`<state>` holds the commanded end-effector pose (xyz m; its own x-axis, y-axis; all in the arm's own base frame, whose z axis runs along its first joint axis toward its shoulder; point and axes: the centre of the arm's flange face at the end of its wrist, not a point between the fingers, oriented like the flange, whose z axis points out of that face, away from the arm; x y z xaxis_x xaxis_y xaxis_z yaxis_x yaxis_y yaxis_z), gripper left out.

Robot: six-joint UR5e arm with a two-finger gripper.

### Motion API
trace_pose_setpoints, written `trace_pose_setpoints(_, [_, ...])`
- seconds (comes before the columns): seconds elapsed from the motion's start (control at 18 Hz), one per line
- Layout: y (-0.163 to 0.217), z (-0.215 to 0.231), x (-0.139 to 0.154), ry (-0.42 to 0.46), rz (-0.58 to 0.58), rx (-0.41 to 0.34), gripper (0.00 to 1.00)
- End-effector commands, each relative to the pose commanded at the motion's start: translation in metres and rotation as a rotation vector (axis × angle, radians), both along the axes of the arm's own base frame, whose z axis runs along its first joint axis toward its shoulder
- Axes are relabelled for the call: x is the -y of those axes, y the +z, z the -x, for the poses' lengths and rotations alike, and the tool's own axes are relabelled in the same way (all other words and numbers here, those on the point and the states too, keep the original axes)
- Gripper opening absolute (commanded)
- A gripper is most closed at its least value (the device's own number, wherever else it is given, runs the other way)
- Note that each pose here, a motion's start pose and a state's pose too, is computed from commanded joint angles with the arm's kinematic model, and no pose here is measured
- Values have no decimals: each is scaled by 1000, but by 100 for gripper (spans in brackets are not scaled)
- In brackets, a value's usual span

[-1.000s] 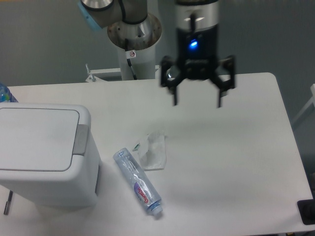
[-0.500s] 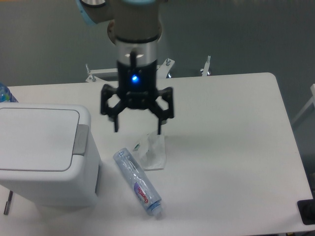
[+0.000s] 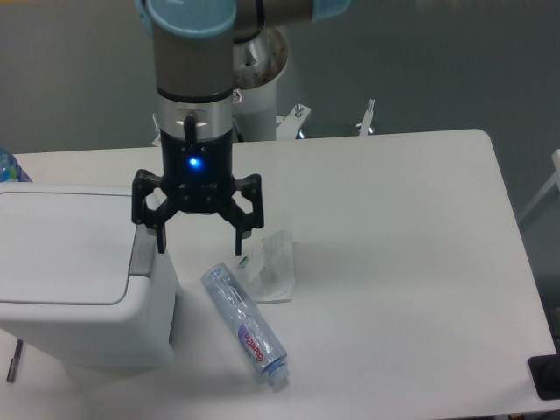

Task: Open the trash can
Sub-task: 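Lower the gripper onto the lid's rear edge and press down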

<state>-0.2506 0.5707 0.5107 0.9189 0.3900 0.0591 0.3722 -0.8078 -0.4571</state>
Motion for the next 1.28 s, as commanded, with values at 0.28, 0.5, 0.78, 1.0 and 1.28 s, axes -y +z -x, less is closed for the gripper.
trace_pose_setpoints(0.28, [-6, -2, -3, -6, 8, 5, 100])
trace_pose_setpoints(0.5, [-7, -2, -4, -10, 10, 4, 100])
trace_pose_setpoints(0.78, [-12, -3, -5, -11, 17, 10, 100])
trace_pose_setpoints(1.0, [-16, -6, -6, -15, 24, 13, 100])
trace_pose_setpoints(1.28, [-19, -9, -8, -21, 27, 15, 100])
